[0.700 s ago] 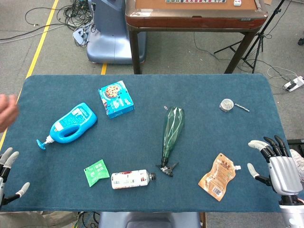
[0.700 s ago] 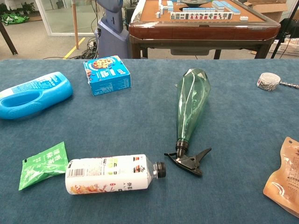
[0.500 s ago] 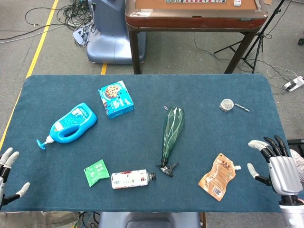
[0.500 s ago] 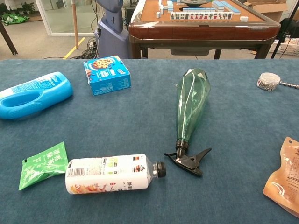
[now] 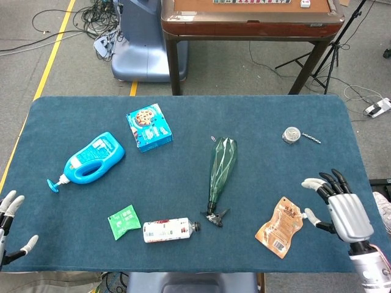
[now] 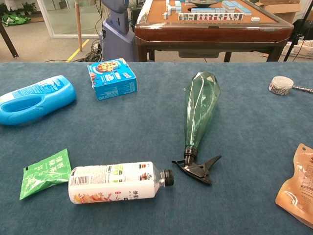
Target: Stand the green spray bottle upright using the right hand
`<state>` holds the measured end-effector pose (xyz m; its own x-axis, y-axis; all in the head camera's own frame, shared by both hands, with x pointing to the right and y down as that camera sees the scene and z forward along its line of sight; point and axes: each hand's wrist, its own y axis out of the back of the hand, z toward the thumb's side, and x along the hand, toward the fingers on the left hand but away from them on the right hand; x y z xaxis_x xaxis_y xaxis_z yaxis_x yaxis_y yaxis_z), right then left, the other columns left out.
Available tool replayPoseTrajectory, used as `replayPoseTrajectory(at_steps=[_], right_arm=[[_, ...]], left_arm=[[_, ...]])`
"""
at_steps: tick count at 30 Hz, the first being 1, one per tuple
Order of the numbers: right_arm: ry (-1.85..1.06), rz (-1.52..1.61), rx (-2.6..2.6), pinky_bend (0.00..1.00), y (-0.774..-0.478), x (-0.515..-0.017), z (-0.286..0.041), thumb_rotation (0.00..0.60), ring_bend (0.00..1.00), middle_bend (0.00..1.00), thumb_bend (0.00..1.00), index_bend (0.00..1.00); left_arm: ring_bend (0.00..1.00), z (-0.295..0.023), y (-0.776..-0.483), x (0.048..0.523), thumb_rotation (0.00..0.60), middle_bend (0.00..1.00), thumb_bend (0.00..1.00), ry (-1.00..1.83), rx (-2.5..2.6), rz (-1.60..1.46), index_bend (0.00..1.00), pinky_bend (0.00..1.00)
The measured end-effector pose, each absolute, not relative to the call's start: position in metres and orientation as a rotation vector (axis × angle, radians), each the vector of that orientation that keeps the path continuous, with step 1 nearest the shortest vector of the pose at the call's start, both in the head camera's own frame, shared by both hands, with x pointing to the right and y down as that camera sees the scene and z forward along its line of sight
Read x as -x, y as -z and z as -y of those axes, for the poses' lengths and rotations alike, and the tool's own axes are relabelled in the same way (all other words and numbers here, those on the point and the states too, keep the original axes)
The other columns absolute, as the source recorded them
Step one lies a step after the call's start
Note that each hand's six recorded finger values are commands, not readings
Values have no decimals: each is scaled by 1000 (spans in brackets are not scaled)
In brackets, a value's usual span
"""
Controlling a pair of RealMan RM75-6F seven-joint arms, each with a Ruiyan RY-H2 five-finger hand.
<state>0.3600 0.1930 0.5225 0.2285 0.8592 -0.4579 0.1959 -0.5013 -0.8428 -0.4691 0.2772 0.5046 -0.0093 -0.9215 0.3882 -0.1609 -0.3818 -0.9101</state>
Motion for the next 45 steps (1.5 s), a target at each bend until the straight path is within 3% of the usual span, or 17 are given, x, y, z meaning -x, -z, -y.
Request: replayPoseTrajectory(at_steps=[13,24,45], right_arm=[[-1089,476,1902,4,-575,-254,-147,600,109,233,53,298],[-975,192,1721,5,-630,-187,-141,600,57,200,40,298],[-845,-65,1551,4,-705,-130,-154,600,43,200,97,298]], left_arm=[[56,-285,-500,480,600,0,255,1485,1571,-1167,70,20],[56,-291,-502,488,600,0,255,1517,1556,-1183,70,20],[56,-303,-499,508,600,0,255,1564,1518,-1225,69,20]])
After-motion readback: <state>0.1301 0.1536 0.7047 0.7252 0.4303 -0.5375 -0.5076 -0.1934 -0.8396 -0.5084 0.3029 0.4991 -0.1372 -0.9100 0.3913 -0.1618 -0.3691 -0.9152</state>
